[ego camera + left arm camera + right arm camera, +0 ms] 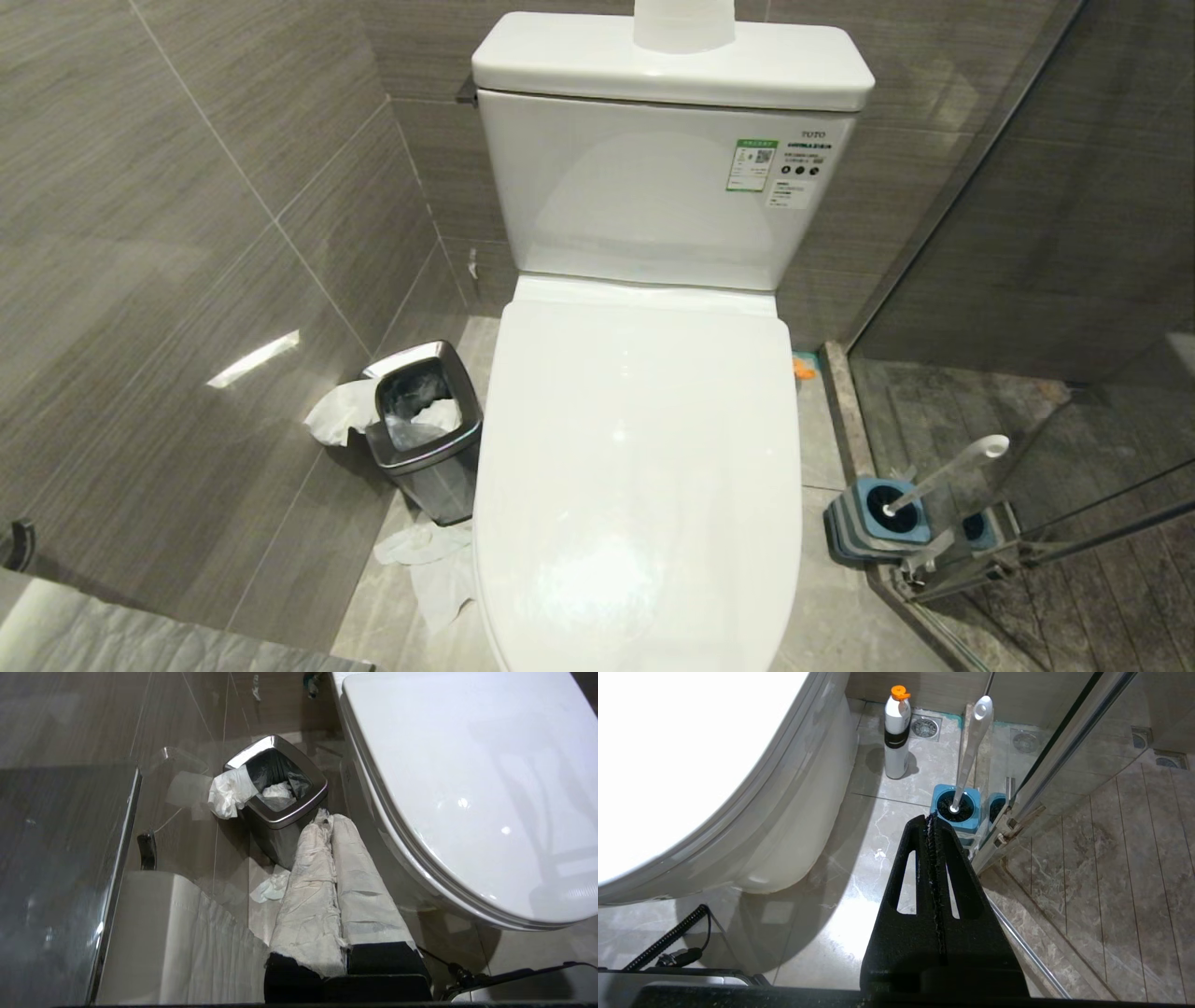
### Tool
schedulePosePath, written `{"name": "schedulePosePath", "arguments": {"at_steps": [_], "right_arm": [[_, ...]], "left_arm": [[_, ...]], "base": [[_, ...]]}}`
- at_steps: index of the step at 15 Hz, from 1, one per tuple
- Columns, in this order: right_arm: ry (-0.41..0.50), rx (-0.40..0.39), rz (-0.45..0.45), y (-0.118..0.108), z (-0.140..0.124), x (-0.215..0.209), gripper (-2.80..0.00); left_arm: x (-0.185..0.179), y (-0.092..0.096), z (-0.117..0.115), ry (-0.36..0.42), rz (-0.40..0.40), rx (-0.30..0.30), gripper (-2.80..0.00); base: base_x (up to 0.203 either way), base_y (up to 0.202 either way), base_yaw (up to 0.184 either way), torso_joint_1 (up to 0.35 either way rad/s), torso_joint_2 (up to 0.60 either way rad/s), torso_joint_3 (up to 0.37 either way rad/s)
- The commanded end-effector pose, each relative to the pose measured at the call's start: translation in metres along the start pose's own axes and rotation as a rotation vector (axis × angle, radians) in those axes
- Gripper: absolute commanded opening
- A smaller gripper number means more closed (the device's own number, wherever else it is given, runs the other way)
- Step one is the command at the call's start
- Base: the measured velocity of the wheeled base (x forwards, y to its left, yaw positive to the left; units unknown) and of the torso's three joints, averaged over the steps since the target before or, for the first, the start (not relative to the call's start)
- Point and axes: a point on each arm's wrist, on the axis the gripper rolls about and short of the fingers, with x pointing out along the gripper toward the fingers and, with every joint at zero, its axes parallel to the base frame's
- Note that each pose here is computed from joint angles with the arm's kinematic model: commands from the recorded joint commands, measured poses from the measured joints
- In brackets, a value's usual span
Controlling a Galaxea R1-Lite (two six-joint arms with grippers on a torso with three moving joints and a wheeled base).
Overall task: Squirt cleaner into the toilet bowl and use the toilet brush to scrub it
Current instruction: Use the left hand to lift the toilet lid slightly
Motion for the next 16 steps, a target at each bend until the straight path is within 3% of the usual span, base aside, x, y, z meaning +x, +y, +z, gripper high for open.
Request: {"name": "schedulePosePath", "arguments": {"at_steps": [1, 8, 16], "right_arm": [[-0.002, 0.000, 0.001, 0.000, 0.000, 0.000, -2.80], [0.000, 0.000, 0.001, 0.000, 0.000, 0.000, -2.80], [0.000, 0.000, 0.001, 0.000, 0.000, 0.000, -2.80]], "left_arm": [[0.026, 0.006, 0.014, 0.085, -0.038, 0.009, -2.80], [0.086, 0.018, 0.054, 0.092, -0.048, 0.028, -2.80], [0.144, 0.026, 0.064, 0.159, -0.064, 0.059, -2.80]], "base": [[0.000, 0.000, 0.000, 0.000, 0.00, 0.000], [0.000, 0.000, 0.000, 0.000, 0.00, 0.000], [0.000, 0.000, 0.000, 0.000, 0.00, 0.000]]}}
